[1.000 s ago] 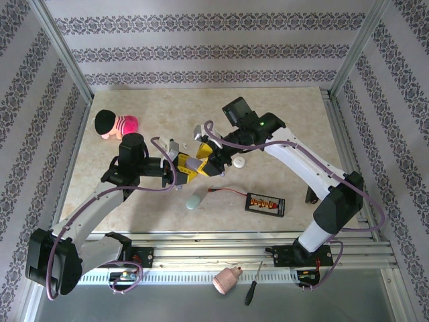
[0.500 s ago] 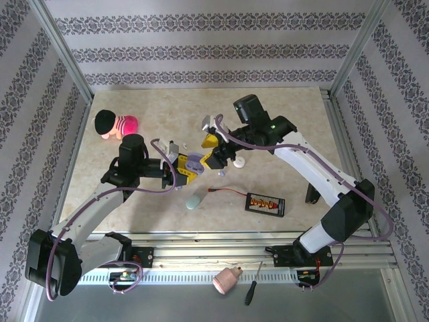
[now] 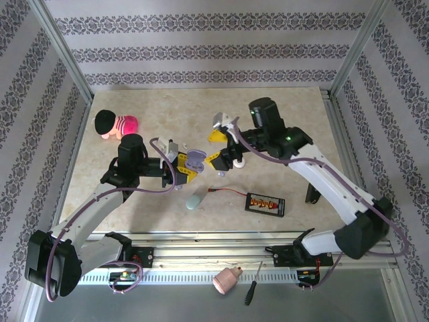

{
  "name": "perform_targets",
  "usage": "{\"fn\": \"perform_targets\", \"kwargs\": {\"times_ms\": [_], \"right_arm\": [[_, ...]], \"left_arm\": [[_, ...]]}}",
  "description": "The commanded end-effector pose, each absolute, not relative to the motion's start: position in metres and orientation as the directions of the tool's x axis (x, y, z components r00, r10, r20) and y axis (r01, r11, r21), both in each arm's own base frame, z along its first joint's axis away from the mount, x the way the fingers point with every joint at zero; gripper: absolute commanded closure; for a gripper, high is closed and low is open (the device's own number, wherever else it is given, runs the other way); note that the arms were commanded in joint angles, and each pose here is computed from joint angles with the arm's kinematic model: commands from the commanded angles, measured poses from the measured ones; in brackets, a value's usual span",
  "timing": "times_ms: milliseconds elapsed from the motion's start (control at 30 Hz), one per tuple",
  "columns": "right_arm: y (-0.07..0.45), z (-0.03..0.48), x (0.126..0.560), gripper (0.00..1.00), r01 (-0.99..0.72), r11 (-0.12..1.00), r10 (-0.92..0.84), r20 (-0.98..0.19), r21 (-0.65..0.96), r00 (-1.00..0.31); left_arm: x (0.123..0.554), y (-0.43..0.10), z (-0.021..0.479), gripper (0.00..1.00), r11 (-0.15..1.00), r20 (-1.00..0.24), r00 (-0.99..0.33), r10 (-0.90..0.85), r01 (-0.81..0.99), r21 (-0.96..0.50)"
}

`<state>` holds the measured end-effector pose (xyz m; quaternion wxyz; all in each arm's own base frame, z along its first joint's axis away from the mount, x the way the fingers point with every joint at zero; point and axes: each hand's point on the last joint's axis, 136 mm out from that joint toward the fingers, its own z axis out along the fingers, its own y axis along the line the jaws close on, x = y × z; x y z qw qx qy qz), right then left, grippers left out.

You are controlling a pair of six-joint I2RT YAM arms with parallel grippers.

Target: Insert wireless bluetooth earbuds into charging case

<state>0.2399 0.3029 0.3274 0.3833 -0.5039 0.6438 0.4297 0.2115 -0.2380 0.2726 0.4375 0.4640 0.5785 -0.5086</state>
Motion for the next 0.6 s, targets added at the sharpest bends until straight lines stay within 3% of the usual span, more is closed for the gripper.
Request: {"fn": "perform_targets", "kwargs": {"times_ms": [0,167,333,567], "right_arm": [[0.290,0.363,0.243,0.17,-0.978,0.131,-0.150,-0.971,0.165,-0.184],[0.256,0.356,0.291,0.17,-0.874,0.394,-0.027,-0.947,0.285,-0.320],[0.202,0.308,0.343,0.19,-0.583,0.673,0.127,-0.848,0.455,-0.514],[0.178,0.218,0.348,0.21,-0.281,0.728,0.233,-0.610,0.626,-0.757]], "left_arm": [[0.219,-0.241,0.290,0.68,0.082,-0.994,-0.099,0.052,0.992,-0.095],[0.236,-0.239,0.292,0.69,0.178,-1.000,-0.011,0.012,0.984,-0.008],[0.246,-0.239,0.286,0.69,0.214,-0.998,0.068,0.001,0.975,0.067],[0.252,-0.238,0.274,0.69,0.248,-0.990,0.141,-0.011,0.959,0.134]]}}
